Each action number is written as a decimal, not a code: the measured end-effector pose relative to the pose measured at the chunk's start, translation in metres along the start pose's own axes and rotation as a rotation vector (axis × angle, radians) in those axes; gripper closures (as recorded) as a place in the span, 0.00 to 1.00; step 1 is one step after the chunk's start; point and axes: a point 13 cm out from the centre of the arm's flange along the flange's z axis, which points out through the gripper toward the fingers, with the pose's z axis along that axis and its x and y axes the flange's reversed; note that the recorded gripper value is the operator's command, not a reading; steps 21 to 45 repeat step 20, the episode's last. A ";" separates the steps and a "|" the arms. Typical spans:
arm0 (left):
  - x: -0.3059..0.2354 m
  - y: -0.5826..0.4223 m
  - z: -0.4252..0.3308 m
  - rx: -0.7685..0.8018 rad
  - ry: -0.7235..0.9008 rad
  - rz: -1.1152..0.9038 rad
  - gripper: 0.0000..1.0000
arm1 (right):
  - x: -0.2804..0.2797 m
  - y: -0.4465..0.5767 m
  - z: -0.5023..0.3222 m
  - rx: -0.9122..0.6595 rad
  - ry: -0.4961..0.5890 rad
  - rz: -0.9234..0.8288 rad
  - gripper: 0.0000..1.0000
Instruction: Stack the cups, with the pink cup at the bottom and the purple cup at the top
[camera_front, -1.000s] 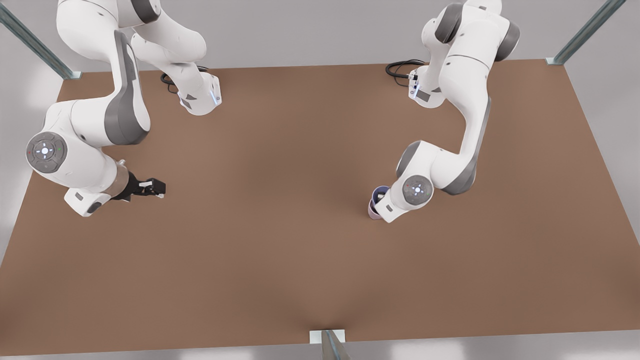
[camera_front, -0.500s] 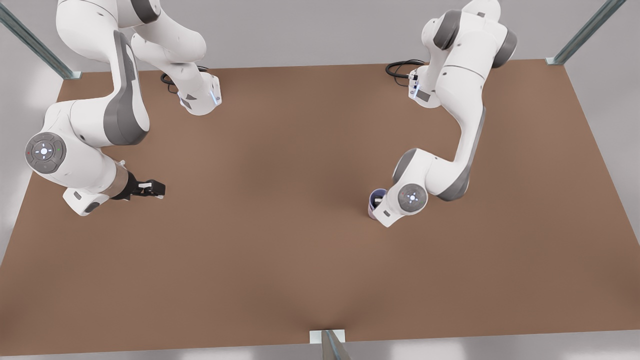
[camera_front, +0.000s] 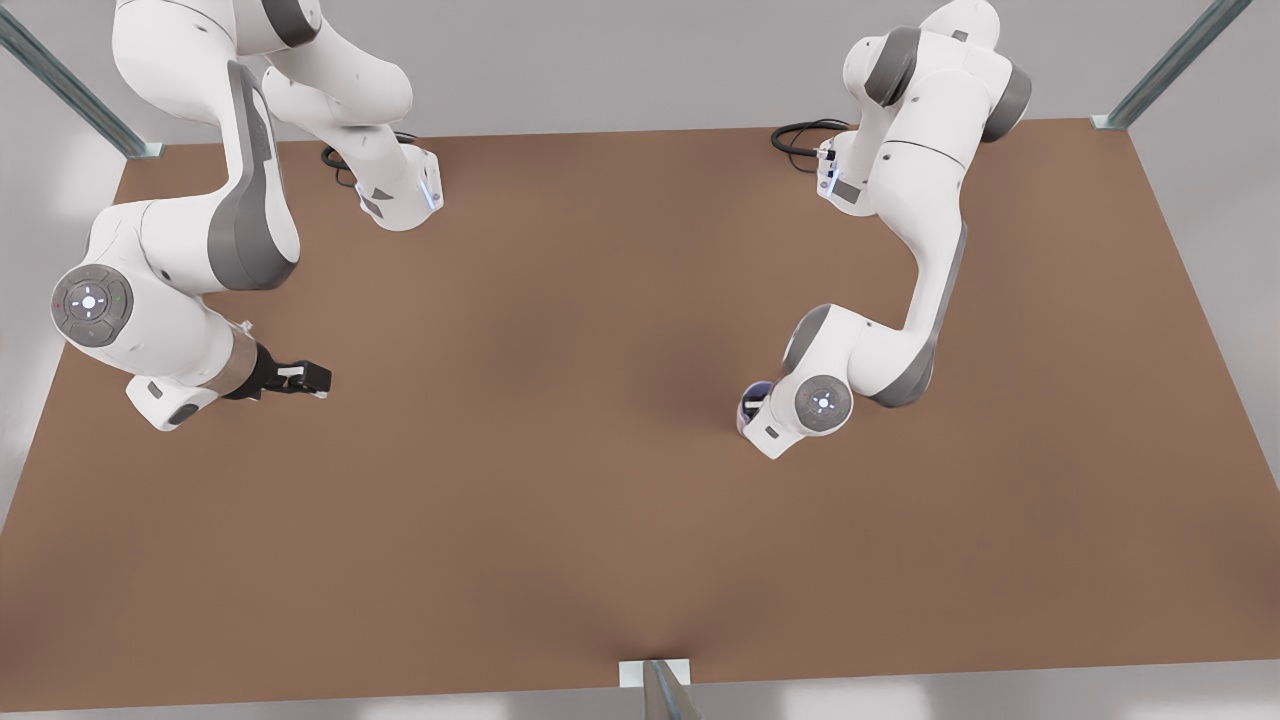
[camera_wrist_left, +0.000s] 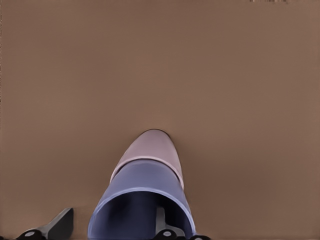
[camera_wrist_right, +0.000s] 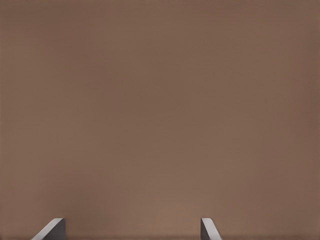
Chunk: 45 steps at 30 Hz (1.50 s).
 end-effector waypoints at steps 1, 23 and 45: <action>-0.001 0.002 -0.001 -0.003 -0.003 -0.001 0.01 | 0.000 0.000 0.000 0.000 0.000 0.001 0.00; 0.060 0.216 -0.243 0.008 -0.176 -0.117 0.00 | 0.000 0.002 0.000 -0.014 -0.001 0.014 0.00; 0.060 0.216 -0.243 0.008 -0.176 -0.117 0.00 | 0.000 0.002 0.000 -0.014 -0.001 0.014 0.00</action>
